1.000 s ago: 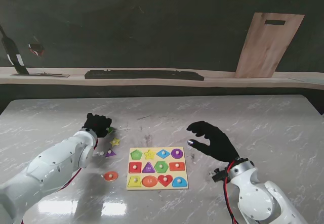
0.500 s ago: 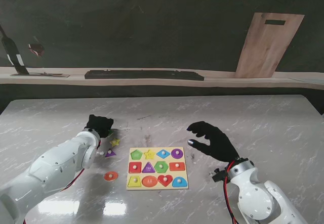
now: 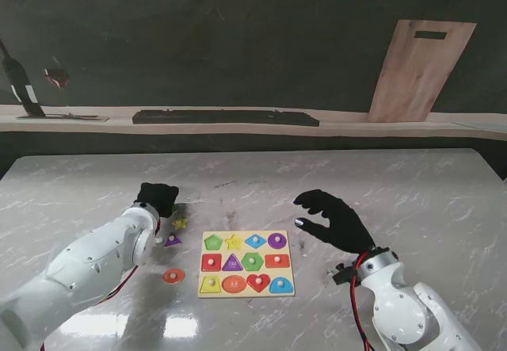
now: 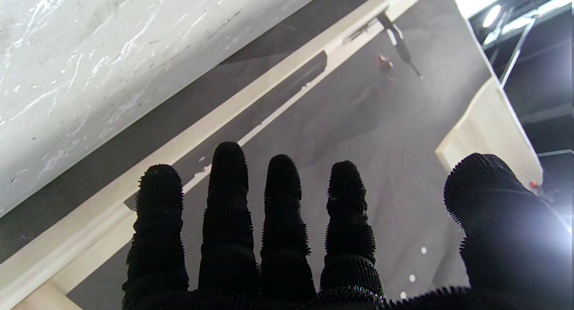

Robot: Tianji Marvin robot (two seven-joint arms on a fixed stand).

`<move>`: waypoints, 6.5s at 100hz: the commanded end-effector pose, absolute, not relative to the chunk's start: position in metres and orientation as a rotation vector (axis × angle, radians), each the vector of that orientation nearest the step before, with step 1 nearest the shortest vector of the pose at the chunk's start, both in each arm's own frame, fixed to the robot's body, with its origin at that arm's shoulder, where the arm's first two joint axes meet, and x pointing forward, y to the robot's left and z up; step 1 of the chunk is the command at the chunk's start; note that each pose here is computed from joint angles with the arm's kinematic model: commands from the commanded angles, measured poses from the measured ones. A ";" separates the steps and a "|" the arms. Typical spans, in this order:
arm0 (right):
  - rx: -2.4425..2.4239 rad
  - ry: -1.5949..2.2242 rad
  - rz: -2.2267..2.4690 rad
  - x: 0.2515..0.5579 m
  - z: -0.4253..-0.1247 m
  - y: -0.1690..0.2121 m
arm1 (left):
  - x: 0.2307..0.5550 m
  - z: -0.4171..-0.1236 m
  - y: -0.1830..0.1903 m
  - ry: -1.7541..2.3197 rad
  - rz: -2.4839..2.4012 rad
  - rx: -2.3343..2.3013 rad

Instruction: Fit puzzle pieces into a puzzle board

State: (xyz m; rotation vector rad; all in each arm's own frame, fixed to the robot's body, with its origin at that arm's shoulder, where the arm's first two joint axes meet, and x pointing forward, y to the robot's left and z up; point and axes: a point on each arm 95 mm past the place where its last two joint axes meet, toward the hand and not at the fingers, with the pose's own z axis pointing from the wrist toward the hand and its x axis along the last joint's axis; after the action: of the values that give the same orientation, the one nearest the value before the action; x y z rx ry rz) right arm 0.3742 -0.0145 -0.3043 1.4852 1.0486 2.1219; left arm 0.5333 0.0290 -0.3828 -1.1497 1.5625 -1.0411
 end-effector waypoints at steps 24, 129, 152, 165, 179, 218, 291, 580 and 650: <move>1.494 1.045 2.128 0.372 -0.306 -0.013 | 0.528 -0.362 0.016 1.520 -1.114 -1.137; 1.530 1.070 2.127 0.373 -0.311 -0.009 | 0.457 -0.358 -0.068 1.716 -1.295 -1.277; 1.529 1.070 2.129 0.373 -0.311 -0.009 | 0.449 -0.363 -0.071 1.760 -1.282 -1.227; 1.533 1.071 2.130 0.373 -0.311 -0.009 | 0.446 -0.365 -0.073 1.748 -1.270 -1.245; 1.536 1.068 2.133 0.373 -0.311 -0.009 | 0.442 -0.368 -0.077 1.732 -1.256 -1.260; 1.553 1.058 2.149 0.373 -0.309 -0.009 | 0.437 -0.369 -0.092 1.630 -1.228 -1.309; 1.560 1.047 2.160 0.371 -0.308 -0.011 | 0.437 -0.378 -0.096 1.536 -1.174 -1.333; 1.572 1.054 2.161 0.372 -0.309 -0.011 | 0.453 -0.346 -0.039 1.460 -1.241 -1.221; 1.571 1.052 2.152 0.374 -0.310 -0.011 | 0.474 -0.371 -0.002 1.530 -1.020 -1.264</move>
State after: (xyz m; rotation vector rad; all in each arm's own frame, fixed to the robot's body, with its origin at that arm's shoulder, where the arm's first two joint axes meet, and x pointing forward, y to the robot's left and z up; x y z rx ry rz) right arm 0.3756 -0.0128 -0.3077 1.5669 1.0470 2.1551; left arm 0.4737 -0.0058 -0.3680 -1.2543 1.5277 -1.0408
